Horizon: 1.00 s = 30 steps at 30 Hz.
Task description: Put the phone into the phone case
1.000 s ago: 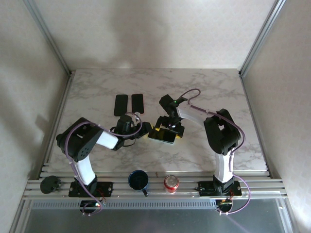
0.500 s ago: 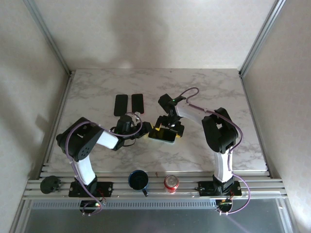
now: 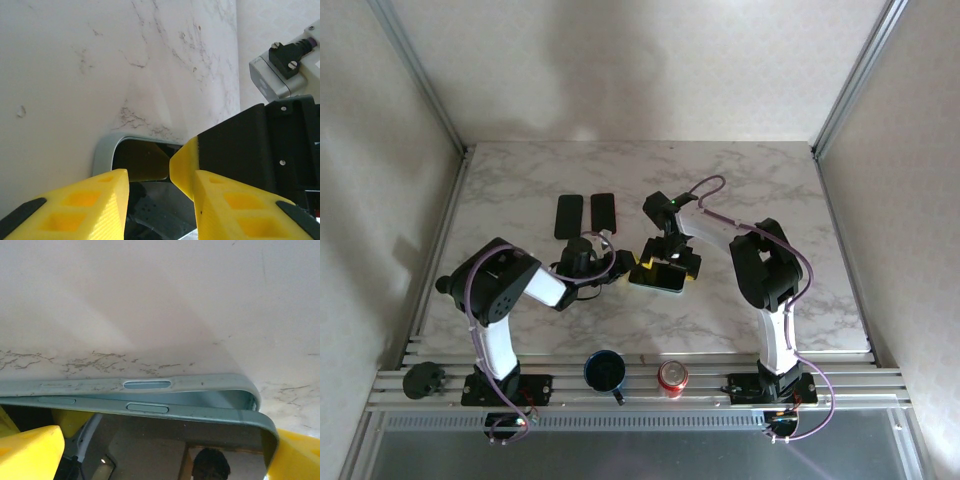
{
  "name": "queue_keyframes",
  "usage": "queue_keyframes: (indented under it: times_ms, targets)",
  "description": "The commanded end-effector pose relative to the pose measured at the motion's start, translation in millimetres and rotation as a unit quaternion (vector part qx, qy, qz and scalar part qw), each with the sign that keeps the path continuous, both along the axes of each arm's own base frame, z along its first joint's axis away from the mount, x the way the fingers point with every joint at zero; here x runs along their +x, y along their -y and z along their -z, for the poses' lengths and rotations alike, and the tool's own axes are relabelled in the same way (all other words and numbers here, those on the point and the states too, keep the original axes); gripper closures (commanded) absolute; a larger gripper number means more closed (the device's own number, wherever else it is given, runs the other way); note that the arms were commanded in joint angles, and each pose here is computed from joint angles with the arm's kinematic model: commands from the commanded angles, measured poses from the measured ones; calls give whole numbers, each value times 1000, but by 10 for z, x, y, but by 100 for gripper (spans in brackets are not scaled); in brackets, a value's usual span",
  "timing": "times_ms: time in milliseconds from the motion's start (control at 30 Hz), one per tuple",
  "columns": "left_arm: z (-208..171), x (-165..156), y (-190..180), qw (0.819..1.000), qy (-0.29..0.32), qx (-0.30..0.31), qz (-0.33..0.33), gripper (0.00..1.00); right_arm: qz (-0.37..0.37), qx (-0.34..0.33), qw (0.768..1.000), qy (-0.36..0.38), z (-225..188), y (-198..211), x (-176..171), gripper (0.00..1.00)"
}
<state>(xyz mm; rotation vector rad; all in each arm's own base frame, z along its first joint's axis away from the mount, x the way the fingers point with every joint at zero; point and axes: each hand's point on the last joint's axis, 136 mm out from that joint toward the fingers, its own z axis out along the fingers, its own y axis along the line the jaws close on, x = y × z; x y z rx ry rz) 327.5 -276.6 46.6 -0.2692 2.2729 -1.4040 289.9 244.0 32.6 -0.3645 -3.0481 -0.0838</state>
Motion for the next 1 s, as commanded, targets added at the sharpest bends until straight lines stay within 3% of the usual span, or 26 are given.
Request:
queue_keyframes:
  times_ms: [0, 233, 400, 533, 667, 700, 800, 833, 967]
  targets:
    - [-133, -3, 103, 1000, 17, -17, 20, 62, -4, -35, 999, -11, 19, 88, -74, 1]
    - [-158, -1, 99, 999, 20, -17, 19, 62, -1, -33, 999, 1, -65, 91, -61, 1]
    - [-173, 8, 91, 1000, 21, -10, 18, 62, -18, -9, 999, 49, -367, 70, 31, 1]
    - [-216, 32, 82, 1000, 24, 3, 16, 62, -47, 49, 992, 110, -632, 26, 32, 1]
    - [-279, 70, 22, 999, 30, 37, 9, 65, -62, 90, 981, 158, -774, 104, -92, 10]
    - [-297, 78, 9, 998, 34, 45, 8, 65, -64, 90, 980, 166, -785, 150, -125, 20]
    - [-346, 133, -35, 996, 44, 77, 2, 66, -67, 82, 977, 183, -761, 308, -241, 83]
    - [-353, 155, -45, 995, 45, 86, 1, 67, -64, 77, 977, 186, -731, 366, -281, 99]
    - [-364, 199, -11, 994, 43, 99, 5, 69, -65, 93, 975, 190, -577, 426, -423, 100]
